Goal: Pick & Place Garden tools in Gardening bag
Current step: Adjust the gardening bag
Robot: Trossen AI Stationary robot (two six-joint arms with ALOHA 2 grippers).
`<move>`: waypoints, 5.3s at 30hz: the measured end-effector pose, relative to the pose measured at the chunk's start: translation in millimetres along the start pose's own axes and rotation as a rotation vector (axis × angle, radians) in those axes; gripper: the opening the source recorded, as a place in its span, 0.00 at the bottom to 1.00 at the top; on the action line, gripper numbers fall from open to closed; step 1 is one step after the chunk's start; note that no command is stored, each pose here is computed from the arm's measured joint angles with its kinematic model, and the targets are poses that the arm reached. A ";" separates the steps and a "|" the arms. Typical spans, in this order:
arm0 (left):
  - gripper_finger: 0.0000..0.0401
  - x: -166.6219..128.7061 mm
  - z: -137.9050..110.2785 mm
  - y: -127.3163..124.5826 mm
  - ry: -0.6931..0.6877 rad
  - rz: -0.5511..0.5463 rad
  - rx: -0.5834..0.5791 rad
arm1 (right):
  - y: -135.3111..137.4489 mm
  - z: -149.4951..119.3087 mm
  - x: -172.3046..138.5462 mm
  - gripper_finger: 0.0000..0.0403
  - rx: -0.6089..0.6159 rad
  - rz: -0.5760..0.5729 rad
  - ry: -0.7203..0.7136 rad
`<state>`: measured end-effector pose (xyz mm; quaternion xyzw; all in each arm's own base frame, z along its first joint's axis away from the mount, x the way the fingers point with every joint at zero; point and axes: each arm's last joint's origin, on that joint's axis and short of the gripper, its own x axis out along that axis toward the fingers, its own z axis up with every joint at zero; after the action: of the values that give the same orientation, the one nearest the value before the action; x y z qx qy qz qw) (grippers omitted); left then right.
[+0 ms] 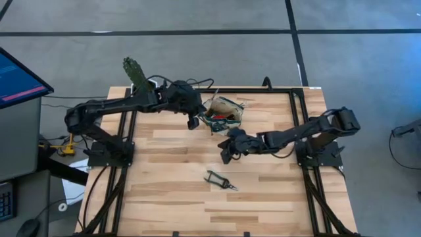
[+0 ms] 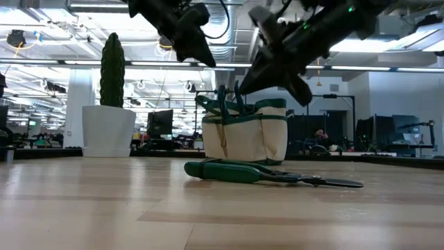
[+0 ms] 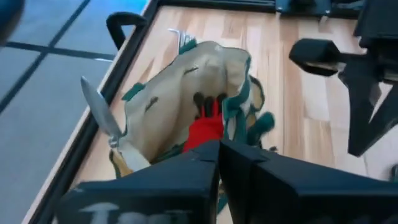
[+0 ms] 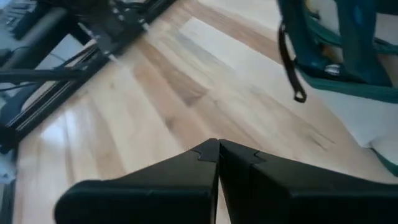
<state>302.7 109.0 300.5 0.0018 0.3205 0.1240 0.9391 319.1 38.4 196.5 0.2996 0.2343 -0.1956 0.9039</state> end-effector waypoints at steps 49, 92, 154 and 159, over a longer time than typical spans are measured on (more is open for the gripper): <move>0.00 75.3 -49.6 31.5 0.267 -0.184 -0.177 | -78.1 26.4 28.7 0.00 -0.080 -0.412 0.071; 0.00 -28.9 7.0 18.8 -0.084 -0.003 -0.203 | -84.8 100.6 -56.0 0.00 -0.153 -0.187 -0.090; 0.00 -64.7 10.8 12.4 -0.135 -0.030 -0.160 | -36.9 41.7 -83.2 0.00 -0.124 -0.106 0.175; 0.00 -59.3 6.0 9.2 -0.112 -0.042 -0.179 | -42.5 47.9 -80.9 0.00 -0.116 -0.076 0.192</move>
<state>258.9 104.5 341.7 -0.0816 0.2549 0.1323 0.9544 246.9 -6.3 255.2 0.2550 0.3418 -0.1861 0.8851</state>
